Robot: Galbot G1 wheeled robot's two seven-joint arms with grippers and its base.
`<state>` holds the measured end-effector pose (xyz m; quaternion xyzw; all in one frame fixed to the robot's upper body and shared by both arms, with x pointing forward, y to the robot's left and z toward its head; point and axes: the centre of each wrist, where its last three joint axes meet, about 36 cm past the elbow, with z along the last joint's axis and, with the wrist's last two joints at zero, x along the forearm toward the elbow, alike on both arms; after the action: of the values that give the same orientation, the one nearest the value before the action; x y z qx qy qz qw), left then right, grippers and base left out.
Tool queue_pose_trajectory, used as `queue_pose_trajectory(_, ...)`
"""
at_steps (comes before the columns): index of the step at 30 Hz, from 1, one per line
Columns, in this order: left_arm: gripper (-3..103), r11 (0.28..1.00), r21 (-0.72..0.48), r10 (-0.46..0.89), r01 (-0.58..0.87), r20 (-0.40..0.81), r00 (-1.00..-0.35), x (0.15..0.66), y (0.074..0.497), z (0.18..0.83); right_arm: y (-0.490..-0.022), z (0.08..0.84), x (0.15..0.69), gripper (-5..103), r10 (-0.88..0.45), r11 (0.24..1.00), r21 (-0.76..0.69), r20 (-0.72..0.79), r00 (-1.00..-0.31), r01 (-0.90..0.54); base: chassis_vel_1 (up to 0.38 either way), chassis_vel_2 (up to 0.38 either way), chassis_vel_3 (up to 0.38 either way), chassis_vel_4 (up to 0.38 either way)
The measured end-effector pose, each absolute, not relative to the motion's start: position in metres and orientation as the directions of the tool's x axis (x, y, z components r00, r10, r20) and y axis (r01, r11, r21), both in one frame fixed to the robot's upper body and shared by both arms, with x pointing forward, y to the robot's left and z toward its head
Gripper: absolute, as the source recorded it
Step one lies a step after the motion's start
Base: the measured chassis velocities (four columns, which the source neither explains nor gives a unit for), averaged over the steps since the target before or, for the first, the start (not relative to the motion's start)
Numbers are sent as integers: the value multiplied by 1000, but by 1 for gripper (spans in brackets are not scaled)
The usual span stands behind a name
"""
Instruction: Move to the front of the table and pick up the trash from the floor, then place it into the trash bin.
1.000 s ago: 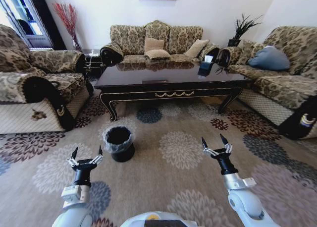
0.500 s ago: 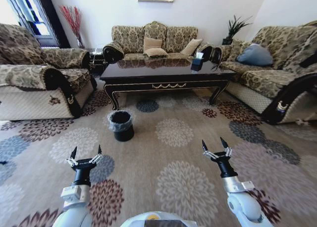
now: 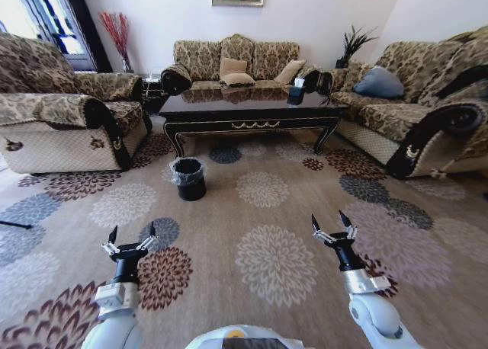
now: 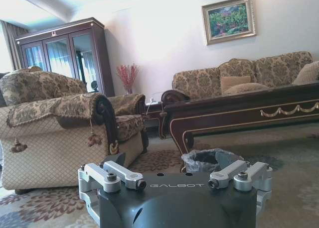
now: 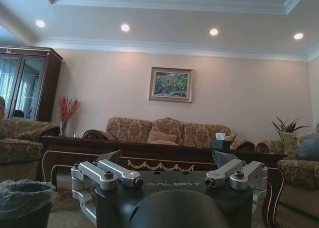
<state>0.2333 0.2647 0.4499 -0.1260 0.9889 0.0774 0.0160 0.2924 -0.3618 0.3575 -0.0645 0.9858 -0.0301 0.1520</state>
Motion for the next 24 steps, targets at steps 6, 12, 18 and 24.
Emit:
queue_pose_trajectory(6,100,959,143,-239,-243,-46,-970,234,262,449,-363,357,294,100,-136,990,-80,-295,-946,-117,229,-289,-245,294)
queue_pose_trajectory(12,100,960,145,-237,-241,-47,-970,237,262,449,-361,355,295,100,-130,991,-75,-297,-946,-113,345,-390,-339,395)
queue_pose_trajectory(18,100,959,148,-239,-243,-48,-970,239,265,449,-359,351,296,100,-126,992,-67,-298,-946,-111,389,-391,-372,375)
queue_pose_trajectory(24,100,958,149,-240,-245,-48,-970,239,265,448,-355,346,298,100,-127,992,-47,-334,-934,-118,311,-228,-316,239)
